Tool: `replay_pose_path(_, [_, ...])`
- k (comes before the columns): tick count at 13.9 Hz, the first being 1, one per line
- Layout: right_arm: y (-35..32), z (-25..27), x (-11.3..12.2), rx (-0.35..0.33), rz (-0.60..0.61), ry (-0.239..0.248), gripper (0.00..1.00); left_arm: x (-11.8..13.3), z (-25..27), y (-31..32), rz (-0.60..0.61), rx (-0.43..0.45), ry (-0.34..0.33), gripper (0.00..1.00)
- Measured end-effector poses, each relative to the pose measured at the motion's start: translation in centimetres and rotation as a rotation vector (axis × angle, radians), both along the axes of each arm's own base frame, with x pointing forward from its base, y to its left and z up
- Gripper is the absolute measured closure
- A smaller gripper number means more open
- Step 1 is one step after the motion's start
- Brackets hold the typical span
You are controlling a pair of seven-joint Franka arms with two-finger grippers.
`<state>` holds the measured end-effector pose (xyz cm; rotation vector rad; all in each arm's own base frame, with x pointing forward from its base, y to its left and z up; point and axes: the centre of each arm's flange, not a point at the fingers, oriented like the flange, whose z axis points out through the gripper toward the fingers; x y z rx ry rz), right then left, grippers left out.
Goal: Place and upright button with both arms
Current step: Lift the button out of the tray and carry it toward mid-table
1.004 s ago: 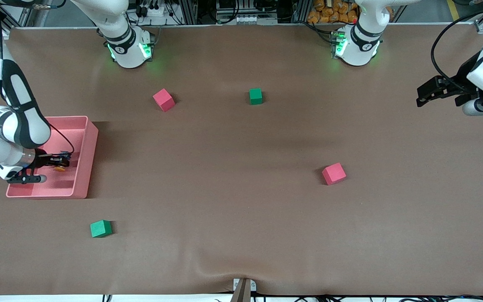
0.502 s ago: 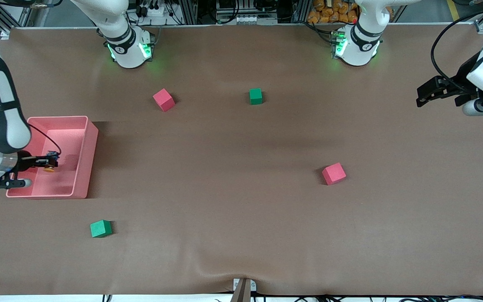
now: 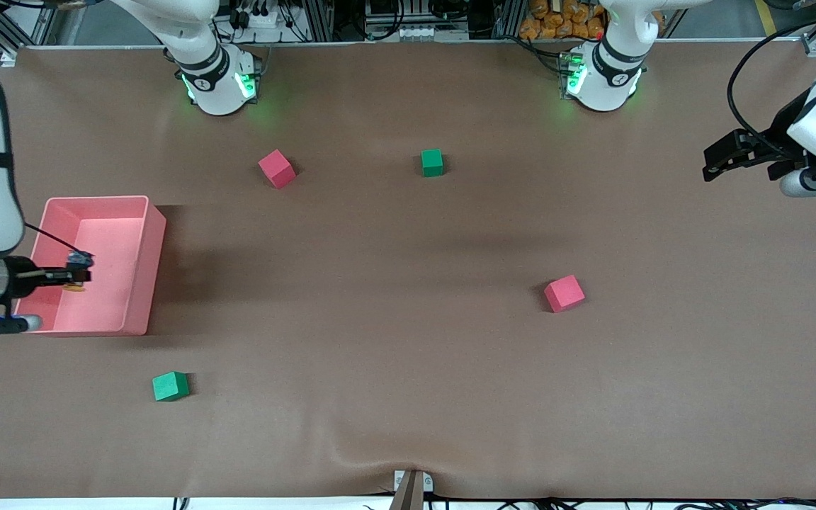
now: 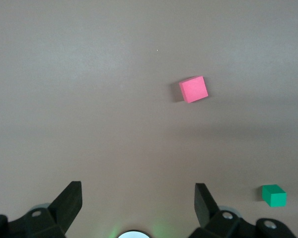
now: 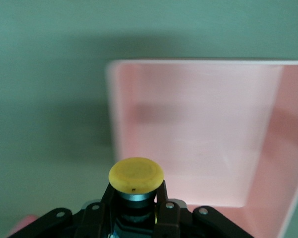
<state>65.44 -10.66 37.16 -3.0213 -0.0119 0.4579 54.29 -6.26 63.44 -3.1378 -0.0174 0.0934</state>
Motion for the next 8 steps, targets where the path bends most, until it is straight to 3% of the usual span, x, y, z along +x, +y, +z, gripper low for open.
replay_pose_path(4, [13.9, 2.4, 1.7, 0.027, -0.074, -0.021, 0.66, 0.0, -0.3, 0.0, 0.000, 0.001, 0.006, 0.00])
replay_pose_path(8, [29.0, 2.2, 1.0, 0.041, -0.142, -0.072, 0.66, 0.1, -0.6, 0.0, 0.000, 0.001, 0.012, 0.00])
